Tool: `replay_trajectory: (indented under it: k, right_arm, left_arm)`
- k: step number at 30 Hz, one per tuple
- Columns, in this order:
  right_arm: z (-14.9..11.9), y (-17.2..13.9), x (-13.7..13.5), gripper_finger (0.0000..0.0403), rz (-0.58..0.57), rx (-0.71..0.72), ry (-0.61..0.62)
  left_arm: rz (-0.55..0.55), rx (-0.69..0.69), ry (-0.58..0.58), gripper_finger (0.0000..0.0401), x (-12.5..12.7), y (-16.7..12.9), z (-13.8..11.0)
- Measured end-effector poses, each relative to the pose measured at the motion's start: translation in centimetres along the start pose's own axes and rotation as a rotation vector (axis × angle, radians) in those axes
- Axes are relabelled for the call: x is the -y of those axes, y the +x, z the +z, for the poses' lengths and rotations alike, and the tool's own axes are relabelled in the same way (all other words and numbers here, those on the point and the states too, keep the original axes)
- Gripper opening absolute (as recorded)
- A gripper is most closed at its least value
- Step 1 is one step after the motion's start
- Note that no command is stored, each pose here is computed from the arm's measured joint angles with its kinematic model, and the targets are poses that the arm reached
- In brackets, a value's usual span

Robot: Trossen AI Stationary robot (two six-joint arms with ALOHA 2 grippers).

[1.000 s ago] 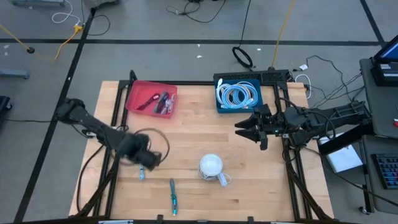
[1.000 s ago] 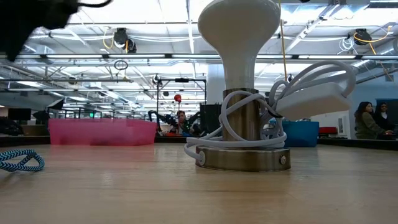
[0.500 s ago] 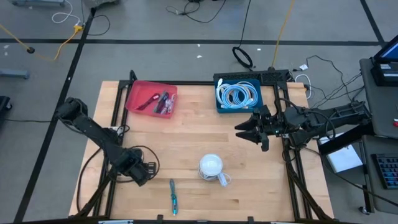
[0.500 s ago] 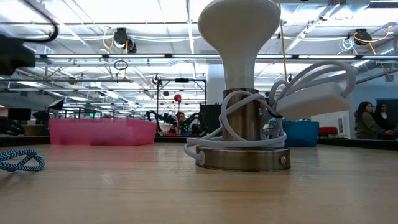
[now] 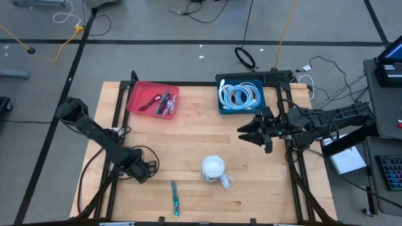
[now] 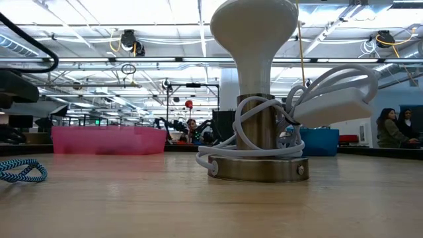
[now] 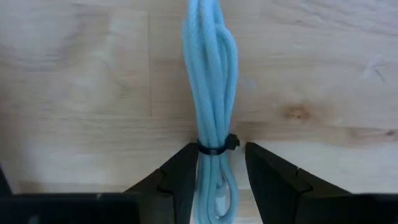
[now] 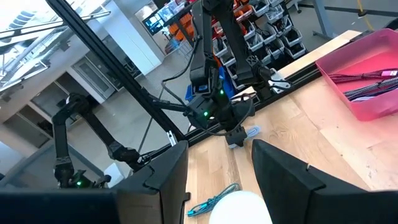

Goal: Pick & Place USB Port
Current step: Put the light blue USB cable into the pink bin

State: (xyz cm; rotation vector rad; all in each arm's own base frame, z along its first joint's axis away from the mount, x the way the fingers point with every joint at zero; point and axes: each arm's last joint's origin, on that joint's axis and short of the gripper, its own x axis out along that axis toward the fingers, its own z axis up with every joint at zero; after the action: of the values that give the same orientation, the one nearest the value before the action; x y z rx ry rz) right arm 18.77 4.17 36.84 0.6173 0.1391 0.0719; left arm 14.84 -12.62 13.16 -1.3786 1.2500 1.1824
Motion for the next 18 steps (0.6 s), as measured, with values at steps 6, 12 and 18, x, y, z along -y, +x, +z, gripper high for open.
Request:
replay_trajectory:
  k: [6, 12, 18]
  right_arm:
    - [0.0, 0.0, 0.0, 0.0171, -0.001, 0.0, -0.003]
    - [-0.1, 0.2, 0.1, 0.0171, -0.009, -0.004, -0.008]
    - [-0.4, 0.9, 0.3, 0.0171, -0.046, -0.007, -0.002]
  left_arm:
    - [0.014, -0.009, 0.046, 0.0029, 1.1, -0.5, 1.0]
    - [-0.092, 0.222, 0.089, 0.0026, 3.4, -4.5, 3.9]
    - [-0.156, 0.494, 0.078, 0.0026, 4.2, -11.9, 9.9]
